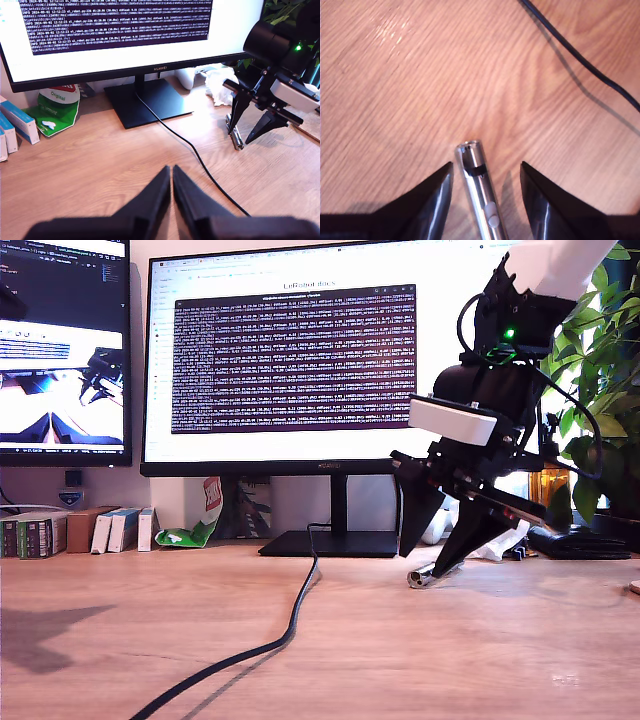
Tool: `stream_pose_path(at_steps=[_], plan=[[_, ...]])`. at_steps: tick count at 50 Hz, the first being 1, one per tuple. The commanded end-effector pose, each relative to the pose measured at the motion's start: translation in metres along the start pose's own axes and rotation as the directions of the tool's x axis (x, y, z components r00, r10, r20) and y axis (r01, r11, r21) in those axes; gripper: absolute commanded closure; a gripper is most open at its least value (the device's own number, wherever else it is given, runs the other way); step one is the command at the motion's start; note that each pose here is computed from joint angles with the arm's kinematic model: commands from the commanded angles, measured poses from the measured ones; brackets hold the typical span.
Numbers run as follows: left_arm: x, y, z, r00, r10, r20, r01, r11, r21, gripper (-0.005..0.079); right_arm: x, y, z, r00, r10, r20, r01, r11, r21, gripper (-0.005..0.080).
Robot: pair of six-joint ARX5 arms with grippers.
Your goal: Pick the metallic laser pointer with your right arm, pass it to your left arm, then place it down to the left side of the table
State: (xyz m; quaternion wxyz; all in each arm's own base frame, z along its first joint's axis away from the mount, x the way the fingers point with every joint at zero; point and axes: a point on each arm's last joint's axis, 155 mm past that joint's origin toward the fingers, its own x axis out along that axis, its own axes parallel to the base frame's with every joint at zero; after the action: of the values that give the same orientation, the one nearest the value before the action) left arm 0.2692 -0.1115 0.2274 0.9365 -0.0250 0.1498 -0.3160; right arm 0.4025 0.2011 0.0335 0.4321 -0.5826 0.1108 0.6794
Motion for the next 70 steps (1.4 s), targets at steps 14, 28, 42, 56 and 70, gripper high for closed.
stream_pose_path(at_steps=[14, 28, 42, 56, 70], plan=[[0.000, 0.000, 0.005, 1.000, -0.001, 0.012, 0.000, 1.000, 0.014, 0.0764, 0.007, 0.015, -0.015, 1.000, 0.023, 0.010, -0.024, 0.999, 0.033, 0.0438], [0.000, 0.003, 0.005, 1.000, 0.019, 0.012, -0.019, 1.000, 0.014, 0.0764, 0.007, 0.017, -0.018, 1.000, 0.023, 0.013, -0.024, 0.999, 0.045, 0.0469], [0.000, 0.003, 0.005, 1.000, 0.019, 0.012, -0.019, 1.000, 0.014, 0.0764, 0.013, 0.017, -0.018, 0.999, 0.021, 0.029, -0.023, 0.999, 0.048, 0.0469], [0.000, 0.007, 0.005, 0.999, 0.039, 0.011, -0.039, 0.999, 0.014, 0.0764, 0.018, 0.017, -0.017, 0.999, 0.021, 0.037, -0.023, 0.999, 0.044, 0.0469], [0.000, 0.008, 0.005, 0.999, 0.041, 0.011, -0.041, 0.999, 0.014, 0.0764, 0.024, 0.019, -0.016, 0.998, 0.031, 0.045, -0.033, 0.998, 0.045, 0.0564]])
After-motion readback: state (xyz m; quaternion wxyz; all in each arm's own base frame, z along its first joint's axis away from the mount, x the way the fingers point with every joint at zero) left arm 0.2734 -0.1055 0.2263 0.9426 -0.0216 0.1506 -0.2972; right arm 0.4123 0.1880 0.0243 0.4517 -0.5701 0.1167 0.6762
